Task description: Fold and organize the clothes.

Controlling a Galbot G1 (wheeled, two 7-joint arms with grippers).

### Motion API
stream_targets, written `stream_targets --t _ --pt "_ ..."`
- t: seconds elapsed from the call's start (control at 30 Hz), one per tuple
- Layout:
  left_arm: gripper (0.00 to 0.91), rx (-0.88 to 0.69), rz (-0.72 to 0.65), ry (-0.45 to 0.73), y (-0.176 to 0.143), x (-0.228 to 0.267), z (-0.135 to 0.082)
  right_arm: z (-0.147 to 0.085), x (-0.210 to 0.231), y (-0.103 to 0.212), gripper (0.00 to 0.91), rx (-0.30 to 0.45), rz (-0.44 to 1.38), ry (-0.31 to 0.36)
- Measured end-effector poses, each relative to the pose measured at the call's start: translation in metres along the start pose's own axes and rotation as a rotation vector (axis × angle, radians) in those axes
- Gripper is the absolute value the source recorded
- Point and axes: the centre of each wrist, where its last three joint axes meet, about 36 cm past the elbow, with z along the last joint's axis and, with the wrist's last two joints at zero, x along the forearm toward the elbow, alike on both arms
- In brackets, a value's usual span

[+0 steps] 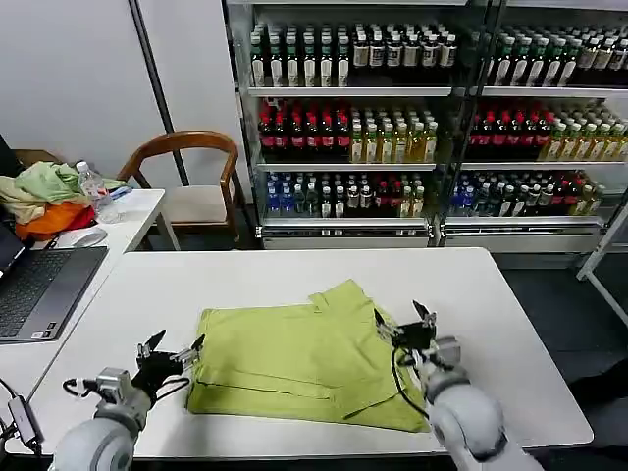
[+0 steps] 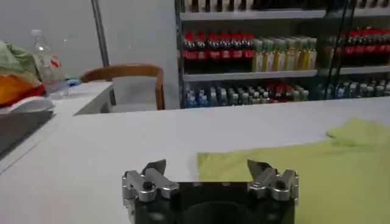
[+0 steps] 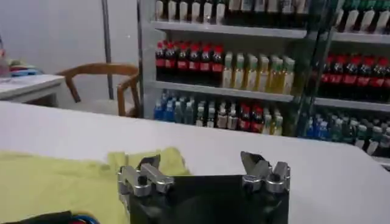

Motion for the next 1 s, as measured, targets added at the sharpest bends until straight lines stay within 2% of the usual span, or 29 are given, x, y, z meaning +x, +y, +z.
stream_targets --t 0.47,1.0 --pt "0.907 0.003 0.034 0.047 0.007 -0.072 -0.006 -0.01 -0.094 0.016 0.907 -0.046 -0.012 0.073" --pt "0.907 0.005 0.018 0.084 0.02 -0.124 -0.005 -0.001 -0.156 0.055 0.907 -0.034 -0.04 0.129"
